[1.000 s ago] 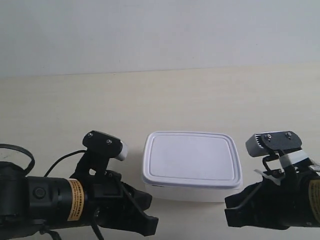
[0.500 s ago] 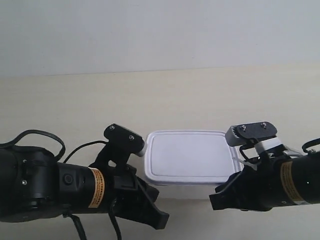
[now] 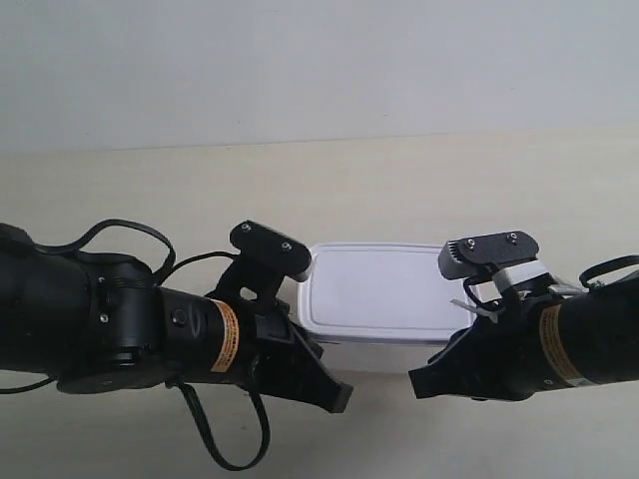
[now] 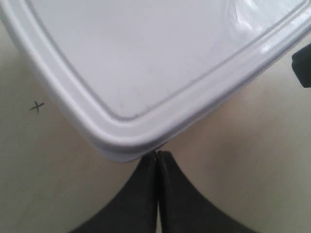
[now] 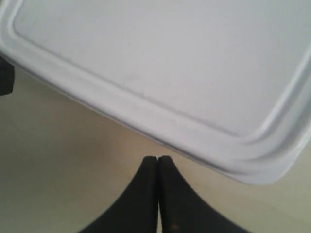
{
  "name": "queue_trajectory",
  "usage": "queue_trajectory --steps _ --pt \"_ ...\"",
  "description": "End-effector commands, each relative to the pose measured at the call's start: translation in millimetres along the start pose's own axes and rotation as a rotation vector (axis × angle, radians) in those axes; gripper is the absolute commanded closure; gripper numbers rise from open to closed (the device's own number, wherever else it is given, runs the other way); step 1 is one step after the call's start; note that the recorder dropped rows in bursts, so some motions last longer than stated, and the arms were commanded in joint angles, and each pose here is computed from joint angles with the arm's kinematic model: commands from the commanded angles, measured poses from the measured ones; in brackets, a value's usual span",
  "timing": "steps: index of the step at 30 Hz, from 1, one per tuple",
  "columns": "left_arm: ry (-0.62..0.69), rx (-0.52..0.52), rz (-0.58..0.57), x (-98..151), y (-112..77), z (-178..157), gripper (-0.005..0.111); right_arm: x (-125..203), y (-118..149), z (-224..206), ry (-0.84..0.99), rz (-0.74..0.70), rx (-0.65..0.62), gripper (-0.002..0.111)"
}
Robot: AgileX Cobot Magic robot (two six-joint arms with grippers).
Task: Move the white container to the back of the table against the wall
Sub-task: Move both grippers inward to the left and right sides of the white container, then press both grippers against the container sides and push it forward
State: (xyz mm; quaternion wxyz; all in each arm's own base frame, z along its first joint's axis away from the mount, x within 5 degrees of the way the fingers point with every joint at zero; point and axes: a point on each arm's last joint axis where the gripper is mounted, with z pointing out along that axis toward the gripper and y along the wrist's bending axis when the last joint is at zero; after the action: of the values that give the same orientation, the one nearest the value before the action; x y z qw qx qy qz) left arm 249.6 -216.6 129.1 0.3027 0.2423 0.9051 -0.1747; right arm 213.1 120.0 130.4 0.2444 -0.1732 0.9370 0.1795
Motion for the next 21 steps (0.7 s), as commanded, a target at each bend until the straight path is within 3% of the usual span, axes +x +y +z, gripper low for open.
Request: queue_trajectory --steps 1,21 --pt "0.004 -0.011 0.003 -2 2.0 2 0.107 -3 -1 0 -0.009 -0.004 0.026 0.108" --pt "-0.014 -0.024 -0.042 -11 20.0 20 0.107 -19 -5 -1 -0.058 -0.011 0.087 0.108"
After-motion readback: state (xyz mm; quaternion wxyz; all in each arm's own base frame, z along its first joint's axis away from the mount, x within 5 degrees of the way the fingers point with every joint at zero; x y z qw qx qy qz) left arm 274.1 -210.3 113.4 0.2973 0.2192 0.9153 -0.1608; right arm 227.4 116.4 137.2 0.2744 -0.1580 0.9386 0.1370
